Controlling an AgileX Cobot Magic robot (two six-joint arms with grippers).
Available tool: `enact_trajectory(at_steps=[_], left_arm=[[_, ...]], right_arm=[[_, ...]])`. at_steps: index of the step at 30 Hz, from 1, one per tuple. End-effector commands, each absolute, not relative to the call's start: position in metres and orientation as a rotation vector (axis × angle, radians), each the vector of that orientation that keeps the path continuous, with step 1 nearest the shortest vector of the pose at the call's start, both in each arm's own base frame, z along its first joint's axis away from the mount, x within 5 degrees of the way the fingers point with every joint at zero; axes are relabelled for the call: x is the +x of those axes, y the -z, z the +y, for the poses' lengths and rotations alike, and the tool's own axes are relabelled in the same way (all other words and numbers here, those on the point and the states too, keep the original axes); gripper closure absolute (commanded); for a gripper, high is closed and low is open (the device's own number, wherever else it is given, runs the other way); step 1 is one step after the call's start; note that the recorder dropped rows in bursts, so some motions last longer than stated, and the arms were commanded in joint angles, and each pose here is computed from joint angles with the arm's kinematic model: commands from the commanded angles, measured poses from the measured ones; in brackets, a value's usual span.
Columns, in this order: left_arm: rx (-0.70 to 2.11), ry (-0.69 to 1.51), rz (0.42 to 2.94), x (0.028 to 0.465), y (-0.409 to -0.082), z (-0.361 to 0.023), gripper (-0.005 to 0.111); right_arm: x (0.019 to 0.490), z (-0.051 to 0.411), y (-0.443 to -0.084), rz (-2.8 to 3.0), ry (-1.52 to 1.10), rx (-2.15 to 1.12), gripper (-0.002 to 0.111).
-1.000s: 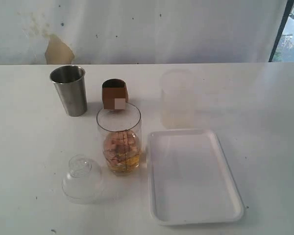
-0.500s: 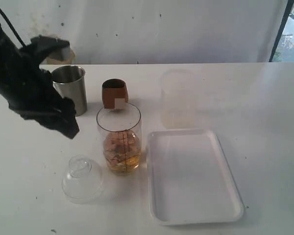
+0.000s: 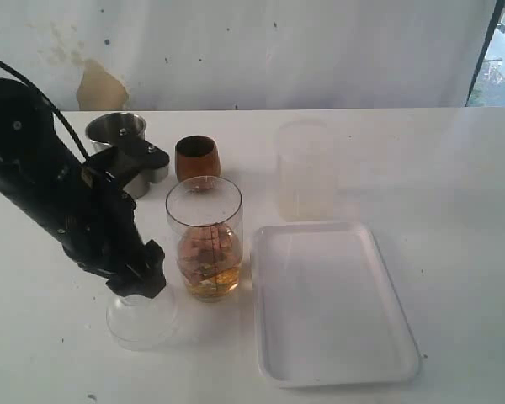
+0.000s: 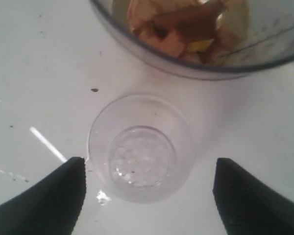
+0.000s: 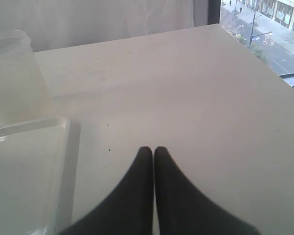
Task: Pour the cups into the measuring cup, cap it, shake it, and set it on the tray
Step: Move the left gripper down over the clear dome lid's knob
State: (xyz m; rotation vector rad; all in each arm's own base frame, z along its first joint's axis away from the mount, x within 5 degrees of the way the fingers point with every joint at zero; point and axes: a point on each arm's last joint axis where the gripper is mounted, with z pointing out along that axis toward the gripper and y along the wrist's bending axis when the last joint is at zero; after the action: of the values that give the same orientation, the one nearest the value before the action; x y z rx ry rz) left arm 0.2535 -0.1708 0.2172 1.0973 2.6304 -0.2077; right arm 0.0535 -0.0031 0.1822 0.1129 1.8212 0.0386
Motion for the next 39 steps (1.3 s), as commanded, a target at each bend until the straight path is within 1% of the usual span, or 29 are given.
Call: enact_trajectory(at_steps=[1,6,15,20,22,27,39], left_arm=[[1.090,0.078,2.662,0.260,-0.203,-0.168,0.037],[1.077,0.088,2.669,0.263,-0.197,-0.170,0.037],[1.051,0.134,2.661,0.263,-0.198,-0.173,0.037],[1.065,0.195,2.660,0.261,-0.198,-0.176,0.037],[1.088,0.194,2.649,0.261,-0.198,-0.176,0.037],[1.091,0.190,2.654,0.259,-0.194,-0.175,0.042],[1.096,0.187,2.667,0.259,-0.190,-0.175,0.042]], right_arm=[[0.054,-0.003,-0.183,1.814,-0.039,0.113,0.108],[0.054,-0.003,-0.183,1.814,-0.039,0.113,0.108],[0.054,-0.003,-0.183,1.814,-0.039,0.113,0.108],[0.054,-0.003,-0.183,1.814,-0.039,0.113,0.108],[0.054,-0.003,-0.183,1.814,-0.039,0.113,0.108],[0.054,-0.003,-0.183,1.814,-0.039,0.113,0.108],[0.054,-0.003,-0.183,1.814,-0.039,0.113,0.108]])
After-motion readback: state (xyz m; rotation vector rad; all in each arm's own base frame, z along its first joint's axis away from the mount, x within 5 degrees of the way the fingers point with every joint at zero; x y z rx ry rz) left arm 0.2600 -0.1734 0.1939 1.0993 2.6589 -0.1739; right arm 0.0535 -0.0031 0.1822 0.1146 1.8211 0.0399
